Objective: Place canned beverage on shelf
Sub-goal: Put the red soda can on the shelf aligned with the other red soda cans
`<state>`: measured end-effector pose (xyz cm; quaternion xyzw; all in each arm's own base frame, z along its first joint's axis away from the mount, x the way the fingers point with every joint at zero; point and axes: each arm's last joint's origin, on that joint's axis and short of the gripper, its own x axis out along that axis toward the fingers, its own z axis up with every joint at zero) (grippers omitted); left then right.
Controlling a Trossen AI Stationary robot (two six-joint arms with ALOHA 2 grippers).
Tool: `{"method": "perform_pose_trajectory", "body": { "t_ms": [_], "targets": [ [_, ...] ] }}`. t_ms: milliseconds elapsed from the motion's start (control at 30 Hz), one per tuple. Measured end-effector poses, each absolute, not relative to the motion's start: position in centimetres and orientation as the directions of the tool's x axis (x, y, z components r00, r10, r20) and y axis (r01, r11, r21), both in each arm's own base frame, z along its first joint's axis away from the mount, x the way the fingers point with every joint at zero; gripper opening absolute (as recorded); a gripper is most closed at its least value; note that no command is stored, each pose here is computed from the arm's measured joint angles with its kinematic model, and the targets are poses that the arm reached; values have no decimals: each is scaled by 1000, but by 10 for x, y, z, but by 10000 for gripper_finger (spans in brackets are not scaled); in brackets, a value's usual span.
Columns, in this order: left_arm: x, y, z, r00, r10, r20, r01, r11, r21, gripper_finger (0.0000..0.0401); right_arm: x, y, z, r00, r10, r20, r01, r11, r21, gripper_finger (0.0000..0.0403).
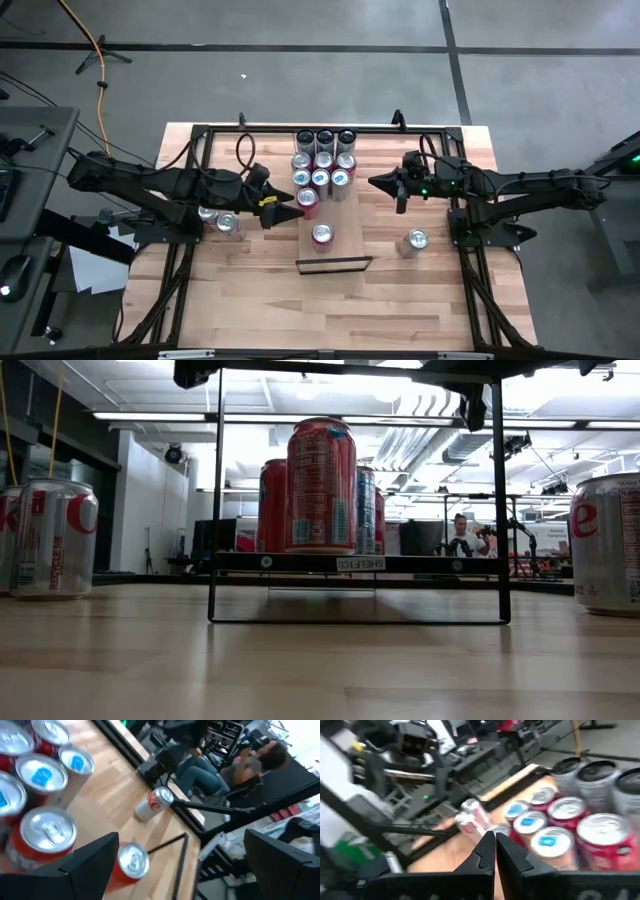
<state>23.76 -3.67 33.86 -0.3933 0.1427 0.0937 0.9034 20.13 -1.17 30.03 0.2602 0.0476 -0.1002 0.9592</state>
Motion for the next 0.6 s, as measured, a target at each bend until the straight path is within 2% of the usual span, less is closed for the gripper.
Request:
{"method": "perform_pose_trajectory", "body": {
  "t_ms": [167,300,433,600],
  "targets": [
    [235,-47,339,934,162,-317,-323,761,-563,343,203,-9,306,993,-82,-88,117,819,562,0],
    [232,-52,335,918,201,-342,-355,800,-484,292,203,-6,311,999,-38,-31,49,764,643,0],
    [228,-56,329,895,192,-402,-375,813,-446,212,203,0,313,999,-49,-12,44,738,673,0],
    [224,-60,321,875,173,-453,-380,824,-420,72,203,9,312,995,-100,-17,85,738,669,0]
  ]
}}
